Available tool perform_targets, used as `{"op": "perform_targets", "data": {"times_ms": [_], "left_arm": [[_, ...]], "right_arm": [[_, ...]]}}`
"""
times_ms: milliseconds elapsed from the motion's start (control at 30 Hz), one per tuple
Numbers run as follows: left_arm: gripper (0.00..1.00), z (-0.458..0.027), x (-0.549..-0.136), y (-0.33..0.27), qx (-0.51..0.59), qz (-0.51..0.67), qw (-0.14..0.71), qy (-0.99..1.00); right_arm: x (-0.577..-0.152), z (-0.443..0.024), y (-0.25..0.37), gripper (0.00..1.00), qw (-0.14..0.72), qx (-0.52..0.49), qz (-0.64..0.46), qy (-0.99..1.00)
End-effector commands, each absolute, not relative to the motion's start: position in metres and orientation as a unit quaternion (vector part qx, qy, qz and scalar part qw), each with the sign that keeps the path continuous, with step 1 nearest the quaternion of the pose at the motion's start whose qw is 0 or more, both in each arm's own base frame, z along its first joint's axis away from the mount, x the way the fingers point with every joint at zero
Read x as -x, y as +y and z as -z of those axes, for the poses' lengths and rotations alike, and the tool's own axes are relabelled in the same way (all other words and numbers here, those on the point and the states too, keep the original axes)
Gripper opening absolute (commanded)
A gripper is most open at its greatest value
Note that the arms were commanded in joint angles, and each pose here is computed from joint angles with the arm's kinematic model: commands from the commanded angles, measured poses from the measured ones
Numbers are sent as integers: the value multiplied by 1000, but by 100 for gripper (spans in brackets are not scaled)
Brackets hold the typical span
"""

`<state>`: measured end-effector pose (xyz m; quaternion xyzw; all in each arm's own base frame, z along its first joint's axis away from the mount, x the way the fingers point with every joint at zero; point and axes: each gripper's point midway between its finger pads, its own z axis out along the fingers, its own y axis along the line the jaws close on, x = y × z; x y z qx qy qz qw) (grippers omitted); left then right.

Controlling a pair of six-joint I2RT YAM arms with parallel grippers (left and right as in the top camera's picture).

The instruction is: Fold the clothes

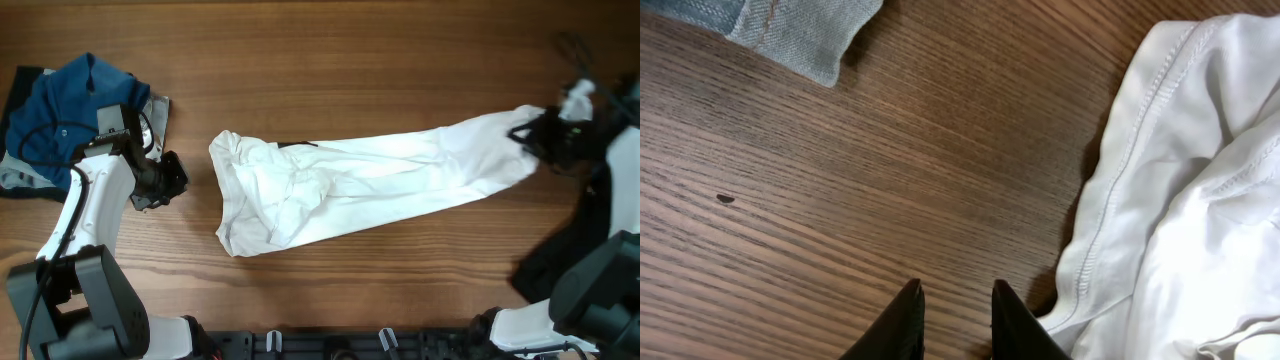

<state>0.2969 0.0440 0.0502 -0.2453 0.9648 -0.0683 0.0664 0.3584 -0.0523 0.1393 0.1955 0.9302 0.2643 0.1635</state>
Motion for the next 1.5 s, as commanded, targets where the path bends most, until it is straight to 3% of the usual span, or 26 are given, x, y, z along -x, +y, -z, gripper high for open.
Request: {"op": "perform_targets", "data": {"times_ms": [0,267,733,800,867,967,1000,1133,1467], "left_arm": [[23,-61,-303,44,247,77,83,962],[25,-61,-303,44,247,77,83,962],[29,-61,-303,44,247,78,83,962],[36,-62,-304,39,246,91,83,962],[45,-63,-305,35,244,104,82,961],[57,-64,-306,30,241,119,82,960],[62,-64,-307,27,239,127,82,959],[75,-66,-308,18,235,149,81,957],[88,-44,-308,-27,173,179,62,967]], "right_arm": [[-367,-146,-3,4,160,-144,-258,942],[-366,-114,76,4,122,-81,-148,978],[-335,-104,192,4,80,3,-192,978],[-330,-102,213,7,81,10,-199,977],[-325,-99,225,16,78,26,-200,976],[-325,-97,225,49,81,15,-187,979],[-331,-96,218,54,94,1,-169,981],[-344,-96,202,55,109,-17,-157,981],[-358,-96,163,53,115,-13,-143,983]]}}
